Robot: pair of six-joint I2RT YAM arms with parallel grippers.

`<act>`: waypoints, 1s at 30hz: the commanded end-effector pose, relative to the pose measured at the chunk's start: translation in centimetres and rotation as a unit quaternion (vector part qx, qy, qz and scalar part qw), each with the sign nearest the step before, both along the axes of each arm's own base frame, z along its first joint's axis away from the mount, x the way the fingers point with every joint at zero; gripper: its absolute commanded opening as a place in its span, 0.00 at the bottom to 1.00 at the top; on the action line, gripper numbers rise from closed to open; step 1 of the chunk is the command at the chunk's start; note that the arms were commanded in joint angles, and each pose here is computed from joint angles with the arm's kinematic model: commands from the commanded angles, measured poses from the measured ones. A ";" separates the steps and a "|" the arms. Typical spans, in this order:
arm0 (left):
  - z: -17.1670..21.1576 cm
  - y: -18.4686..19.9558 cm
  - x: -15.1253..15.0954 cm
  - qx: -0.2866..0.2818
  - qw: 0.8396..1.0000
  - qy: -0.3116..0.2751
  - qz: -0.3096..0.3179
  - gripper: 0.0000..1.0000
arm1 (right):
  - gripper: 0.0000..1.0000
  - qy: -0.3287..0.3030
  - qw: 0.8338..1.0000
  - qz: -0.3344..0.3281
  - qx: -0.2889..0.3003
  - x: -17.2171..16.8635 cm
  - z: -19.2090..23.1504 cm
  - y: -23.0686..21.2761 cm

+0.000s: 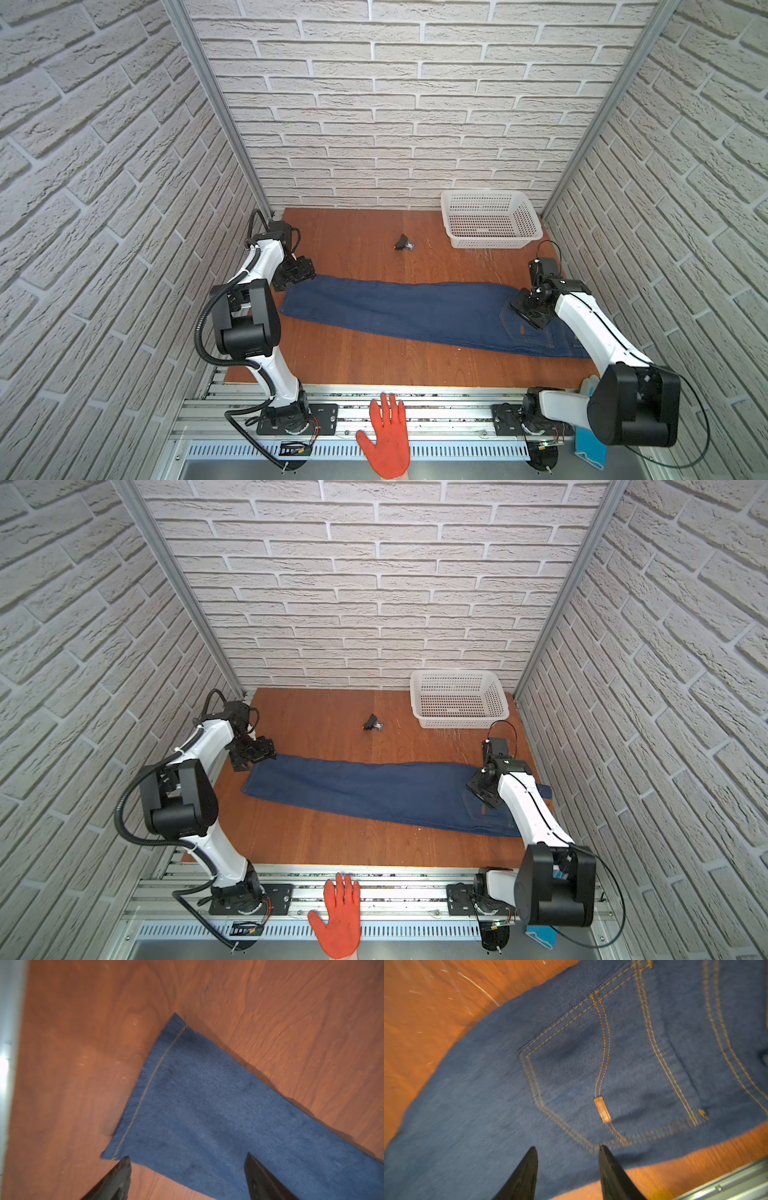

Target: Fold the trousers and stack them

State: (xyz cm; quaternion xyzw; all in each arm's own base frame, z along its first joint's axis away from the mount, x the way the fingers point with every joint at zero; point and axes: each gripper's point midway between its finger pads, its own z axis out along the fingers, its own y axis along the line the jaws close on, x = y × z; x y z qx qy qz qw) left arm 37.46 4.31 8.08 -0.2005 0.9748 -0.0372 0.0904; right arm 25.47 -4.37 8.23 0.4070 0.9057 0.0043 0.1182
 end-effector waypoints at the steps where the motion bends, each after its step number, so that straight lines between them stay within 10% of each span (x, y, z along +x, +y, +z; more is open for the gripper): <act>1: -1.9 -0.1 0.4 -0.041 0.999 -0.006 0.029 0.84 | 0.49 0.000 1.000 -0.005 -0.011 0.8 -1.6 -1.6; 16: -6.3 3.0 -2.1 -0.033 0.993 0.059 0.101 0.82 | 0.45 0.049 0.997 -0.018 0.053 6.8 -8.5 -2.0; 30: 2.4 4.0 2.6 -0.024 0.996 -0.050 0.073 0.83 | 0.45 -0.029 0.998 0.029 0.037 12.5 -2.8 -0.4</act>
